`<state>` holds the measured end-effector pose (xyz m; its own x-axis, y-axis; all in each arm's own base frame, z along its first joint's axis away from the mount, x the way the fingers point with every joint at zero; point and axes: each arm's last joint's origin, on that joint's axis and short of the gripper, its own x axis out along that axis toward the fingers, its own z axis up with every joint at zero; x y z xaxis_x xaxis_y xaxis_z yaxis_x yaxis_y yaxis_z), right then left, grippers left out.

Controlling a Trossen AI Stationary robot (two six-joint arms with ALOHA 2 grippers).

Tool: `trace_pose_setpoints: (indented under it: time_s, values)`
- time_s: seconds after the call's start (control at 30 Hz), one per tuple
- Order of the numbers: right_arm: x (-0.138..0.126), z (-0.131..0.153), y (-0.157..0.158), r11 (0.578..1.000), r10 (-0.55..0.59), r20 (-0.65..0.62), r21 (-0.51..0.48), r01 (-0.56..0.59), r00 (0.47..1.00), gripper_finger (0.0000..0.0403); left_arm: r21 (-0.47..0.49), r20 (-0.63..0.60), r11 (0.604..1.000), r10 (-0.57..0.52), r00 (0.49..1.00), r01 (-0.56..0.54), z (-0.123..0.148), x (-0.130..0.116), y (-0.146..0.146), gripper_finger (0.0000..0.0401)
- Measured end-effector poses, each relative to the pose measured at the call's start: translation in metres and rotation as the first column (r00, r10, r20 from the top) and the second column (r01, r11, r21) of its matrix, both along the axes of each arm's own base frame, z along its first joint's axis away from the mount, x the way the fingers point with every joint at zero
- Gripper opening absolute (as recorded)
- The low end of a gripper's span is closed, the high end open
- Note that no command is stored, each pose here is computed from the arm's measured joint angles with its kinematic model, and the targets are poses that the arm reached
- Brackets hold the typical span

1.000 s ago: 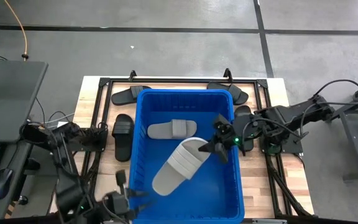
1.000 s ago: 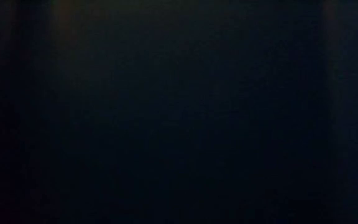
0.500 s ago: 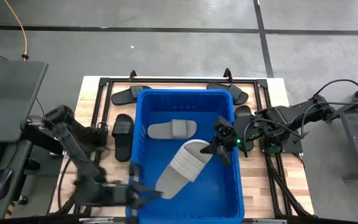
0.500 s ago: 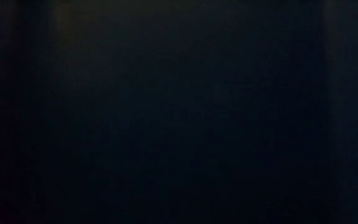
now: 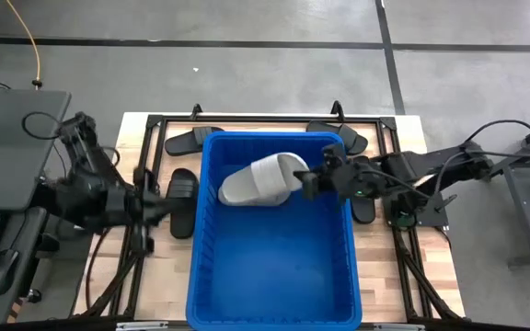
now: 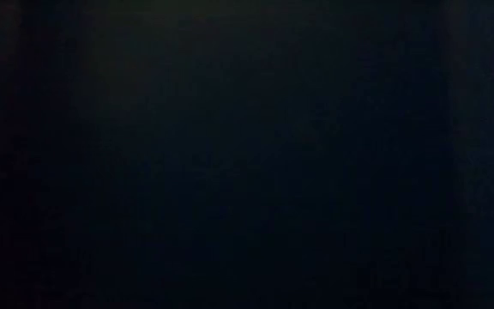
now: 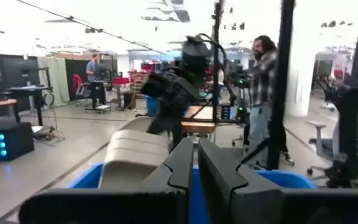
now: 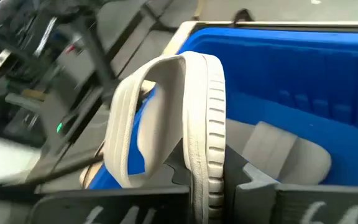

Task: Pick and place slides into bin
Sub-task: Put the gray slipper into the blue bin

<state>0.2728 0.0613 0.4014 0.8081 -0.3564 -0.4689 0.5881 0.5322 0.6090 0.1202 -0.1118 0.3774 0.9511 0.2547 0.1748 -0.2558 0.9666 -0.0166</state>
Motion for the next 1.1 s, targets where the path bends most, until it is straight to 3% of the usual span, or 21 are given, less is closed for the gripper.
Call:
trace_pose_setpoints:
  time_s: [0.17, 0.4, 0.77, 1.1]
  values:
    - [0.027, -0.023, -0.007, 0.992, -0.105, -0.040, 0.068, 0.108, 0.994, 0.0005, -0.081, 0.050, 0.996, 0.032, 0.998, -0.028, -0.003, -0.031, 0.040, 0.0015]
    - [0.058, -0.056, -0.014, 0.964, -0.223, -0.094, 0.127, 0.234, 0.970, 0.0005, -0.071, 0.065, 0.997, 0.023, 0.998, -0.019, -0.003, -0.055, 0.071, 0.0014]
    - [0.094, -0.100, -0.025, 0.952, -0.221, -0.188, 0.170, 0.254, 0.957, 0.0004, -0.040, 0.083, 0.998, -0.036, 0.996, 0.039, -0.004, -0.058, 0.073, 0.0014]
    - [0.110, -0.122, -0.040, 0.949, -0.216, -0.245, 0.176, 0.263, 0.945, 0.0004, -0.044, 0.087, 0.998, -0.041, 0.995, 0.045, -0.003, -0.058, 0.073, 0.0014]
